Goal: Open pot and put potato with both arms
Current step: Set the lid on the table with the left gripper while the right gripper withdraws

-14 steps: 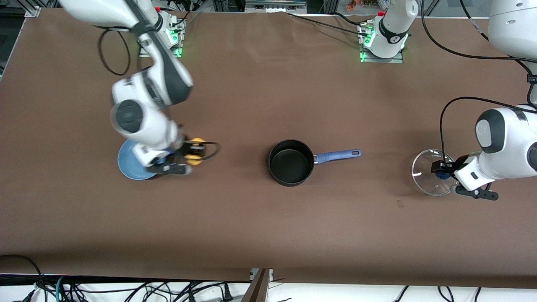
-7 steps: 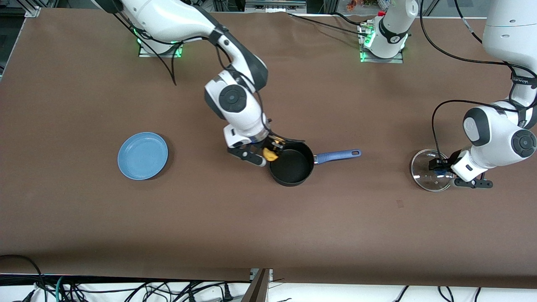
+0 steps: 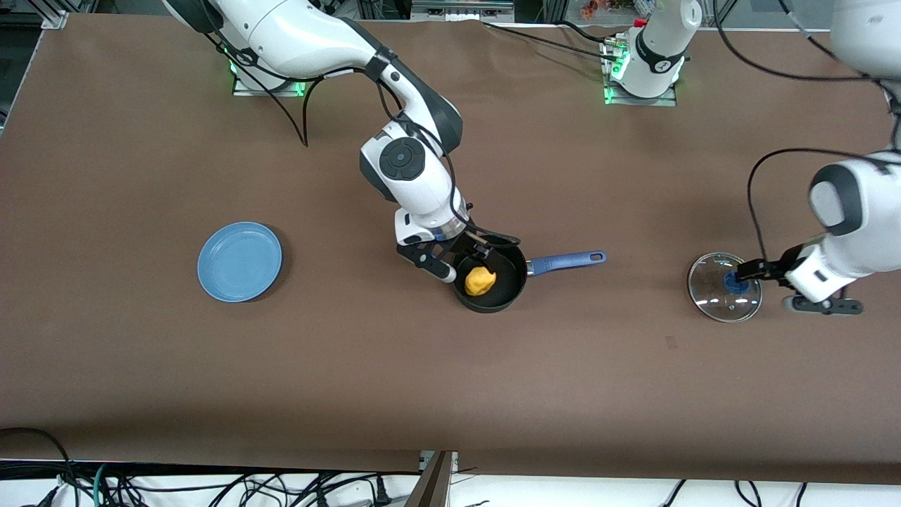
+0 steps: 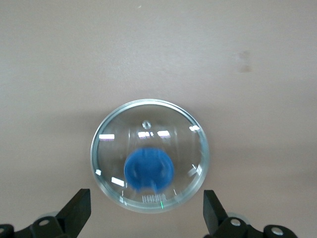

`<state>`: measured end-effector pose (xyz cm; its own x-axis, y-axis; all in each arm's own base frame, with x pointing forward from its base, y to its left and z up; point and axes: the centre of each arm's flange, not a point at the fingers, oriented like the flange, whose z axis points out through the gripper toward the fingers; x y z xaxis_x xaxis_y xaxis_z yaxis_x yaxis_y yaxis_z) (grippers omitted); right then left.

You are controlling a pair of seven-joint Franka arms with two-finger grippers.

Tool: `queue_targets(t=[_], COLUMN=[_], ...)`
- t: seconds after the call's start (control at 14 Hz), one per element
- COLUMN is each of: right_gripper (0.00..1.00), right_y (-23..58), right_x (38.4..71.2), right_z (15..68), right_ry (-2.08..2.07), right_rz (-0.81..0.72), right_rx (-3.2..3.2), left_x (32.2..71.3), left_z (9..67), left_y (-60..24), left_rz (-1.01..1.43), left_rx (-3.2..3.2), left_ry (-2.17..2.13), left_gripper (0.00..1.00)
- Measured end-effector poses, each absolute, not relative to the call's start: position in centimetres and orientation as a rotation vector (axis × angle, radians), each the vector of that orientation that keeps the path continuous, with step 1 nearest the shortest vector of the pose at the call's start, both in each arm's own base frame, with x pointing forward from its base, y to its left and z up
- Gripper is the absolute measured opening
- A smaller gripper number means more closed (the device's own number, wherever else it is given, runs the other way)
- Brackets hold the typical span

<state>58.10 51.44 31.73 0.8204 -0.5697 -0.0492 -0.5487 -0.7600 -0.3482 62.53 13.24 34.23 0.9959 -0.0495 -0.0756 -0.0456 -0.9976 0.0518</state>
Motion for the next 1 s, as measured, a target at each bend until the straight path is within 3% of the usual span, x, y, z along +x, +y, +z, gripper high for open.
queue_targets(t=[0.29, 0.5, 1.0], right_gripper=[1.00, 1.00, 1.00], right_y=[43.4, 35.3, 16.8], right_x=[62.2, 63.8, 64.0], right_z=[38.7, 44.5, 54.2], right_ry=[0.906, 0.776, 0.497], right_rz=[-0.185, -0.147, 0.130], right_rx=[-2.778, -2.943, -2.983], left_x=[60.3, 57.4, 57.1], left_z=[50.1, 59.1, 61.1], left_y=[13.0, 9.6, 2.0], left_rz=[-0.045, -0.070, -0.152], left_rx=[3.184, 3.170, 3.166], left_ry=[-0.159, -0.158, 0.023], left_gripper=[1.00, 1.00, 1.00])
